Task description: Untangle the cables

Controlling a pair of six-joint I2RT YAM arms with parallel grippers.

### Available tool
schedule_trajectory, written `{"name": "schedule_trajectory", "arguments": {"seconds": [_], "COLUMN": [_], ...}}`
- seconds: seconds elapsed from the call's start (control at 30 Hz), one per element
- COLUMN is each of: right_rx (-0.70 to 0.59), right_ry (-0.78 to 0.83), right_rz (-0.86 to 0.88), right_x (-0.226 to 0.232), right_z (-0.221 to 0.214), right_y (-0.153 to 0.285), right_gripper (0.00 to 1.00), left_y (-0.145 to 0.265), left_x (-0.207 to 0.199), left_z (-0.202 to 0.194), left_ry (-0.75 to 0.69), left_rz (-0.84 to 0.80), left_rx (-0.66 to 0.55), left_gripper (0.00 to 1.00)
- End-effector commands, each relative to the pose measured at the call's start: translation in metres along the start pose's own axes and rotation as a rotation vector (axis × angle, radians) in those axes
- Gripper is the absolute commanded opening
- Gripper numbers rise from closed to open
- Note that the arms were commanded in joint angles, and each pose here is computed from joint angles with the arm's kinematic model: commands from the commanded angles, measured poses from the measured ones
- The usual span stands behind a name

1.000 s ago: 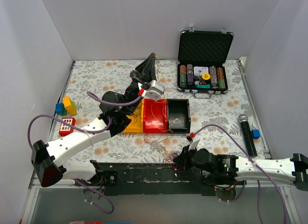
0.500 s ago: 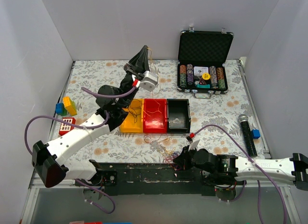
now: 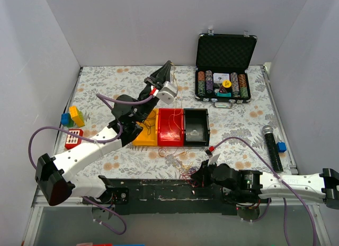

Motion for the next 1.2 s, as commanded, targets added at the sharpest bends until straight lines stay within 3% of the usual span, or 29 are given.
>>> {"name": "schedule_trajectory", "arguments": {"seconds": [0.0, 0.33, 0.6, 1.17], "right_rx": [-0.021, -0.020, -0.014, -0.008], "right_ry": [-0.019, -0.025, -0.021, -0.020], "right_rz": [-0.005, -0.007, -0.015, -0.025], "right_x": [0.000, -0.001, -0.002, -0.002], "right_z": [0.002, 0.000, 0.000, 0.000], "right_y": [0.000, 0.001, 0.000, 0.002], "right_gripper": [0.09, 0.08, 0.07, 0.05], "left_y": [0.007, 0.022, 0.031, 0.080], "left_x": [-0.005, -0.016, -0.001, -0.028], "left_z": [0.014, -0.020, -0.048, -0.103], "left_ry": [0.068, -0.029, -0.108, -0.306], "left_rz": [-0.043, -0.020, 0.026, -0.166], "left_rx": [-0.010, 0.092, 0.142, 0.196], "left_gripper": [0.00, 0.00, 0.00, 0.00]}}
Point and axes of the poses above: each gripper's point midway between its finger pads, its own y axis back along the fingers, its own x axis along the line the jaws close on, z = x × y, the point moved 6 cm from there along y, back along the fingers, and after that the axes turned 6 degrees about y, right-handed, at the moved point
